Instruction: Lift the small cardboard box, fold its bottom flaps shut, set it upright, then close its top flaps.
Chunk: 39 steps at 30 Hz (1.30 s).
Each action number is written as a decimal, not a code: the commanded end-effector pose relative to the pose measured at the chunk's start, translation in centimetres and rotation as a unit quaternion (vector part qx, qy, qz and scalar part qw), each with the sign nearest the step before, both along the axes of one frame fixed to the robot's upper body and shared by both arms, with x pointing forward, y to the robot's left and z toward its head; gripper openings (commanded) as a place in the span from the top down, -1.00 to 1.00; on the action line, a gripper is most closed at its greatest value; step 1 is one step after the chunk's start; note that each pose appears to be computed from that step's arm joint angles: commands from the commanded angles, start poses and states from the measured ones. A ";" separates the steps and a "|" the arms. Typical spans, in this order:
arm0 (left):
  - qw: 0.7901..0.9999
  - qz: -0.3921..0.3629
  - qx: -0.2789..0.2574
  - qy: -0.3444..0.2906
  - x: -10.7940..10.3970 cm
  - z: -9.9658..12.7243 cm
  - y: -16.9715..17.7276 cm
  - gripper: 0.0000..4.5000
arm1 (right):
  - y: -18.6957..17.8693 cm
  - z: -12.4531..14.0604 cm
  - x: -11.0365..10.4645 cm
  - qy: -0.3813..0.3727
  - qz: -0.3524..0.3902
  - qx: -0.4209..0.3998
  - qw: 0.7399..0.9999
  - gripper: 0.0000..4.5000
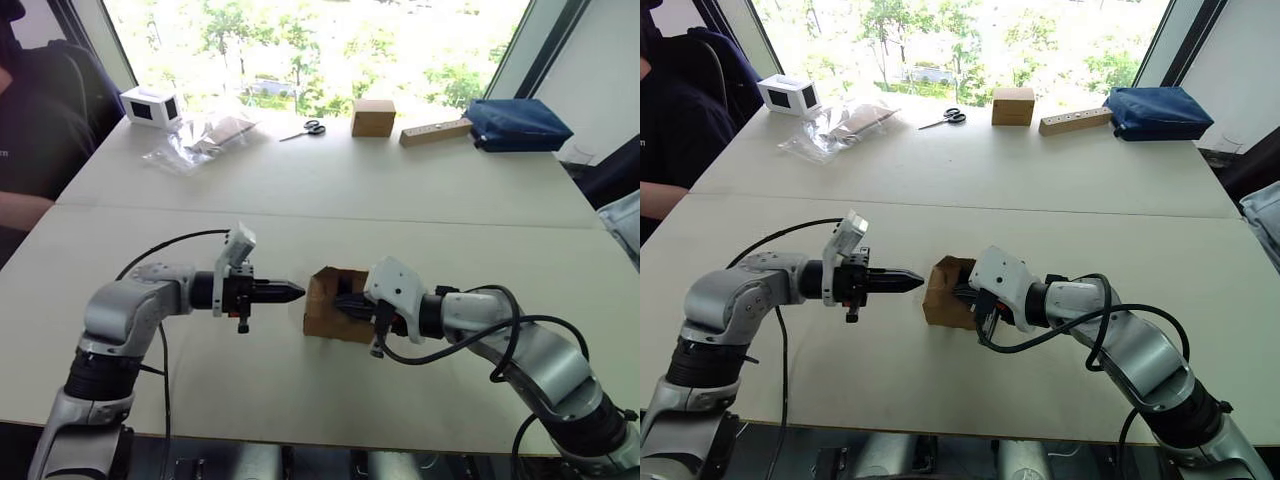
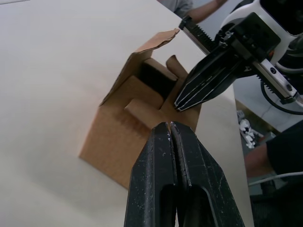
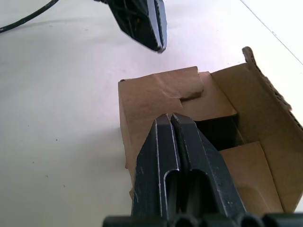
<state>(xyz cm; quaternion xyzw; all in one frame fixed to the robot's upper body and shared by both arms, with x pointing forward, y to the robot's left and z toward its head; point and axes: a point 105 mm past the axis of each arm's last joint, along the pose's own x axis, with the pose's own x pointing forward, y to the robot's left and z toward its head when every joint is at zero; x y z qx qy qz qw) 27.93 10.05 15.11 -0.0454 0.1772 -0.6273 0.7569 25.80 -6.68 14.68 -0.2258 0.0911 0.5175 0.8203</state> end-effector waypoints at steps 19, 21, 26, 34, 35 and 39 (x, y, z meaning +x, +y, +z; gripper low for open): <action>1.000 -0.024 0.017 -0.008 -0.5 -2.2 -1.6 0.98 | -1.4 7.7 0.5 -0.040 0.000 0.163 0.986 1.00; 1.000 -0.024 0.016 -0.008 -0.5 -2.1 -1.6 0.98 | -2.1 7.6 2.0 -0.053 -0.027 0.143 0.988 1.00; 1.000 -0.022 0.014 -0.009 -0.5 -1.9 -1.8 0.98 | -2.9 5.3 5.5 -0.076 -0.074 0.045 0.993 1.00; 1.000 -0.014 0.014 -0.012 -0.5 -1.7 -1.9 0.98 | -1.7 3.9 5.0 -0.063 -0.030 0.013 0.997 1.00; 1.000 -0.013 0.015 -0.012 -0.5 -1.7 -1.8 0.98 | -1.5 3.7 4.4 -0.055 -0.019 0.014 0.998 1.00; 1.000 -0.010 0.016 -0.012 -0.3 -1.7 -1.8 0.98 | -1.1 3.2 3.1 -0.035 -0.001 0.022 0.999 1.00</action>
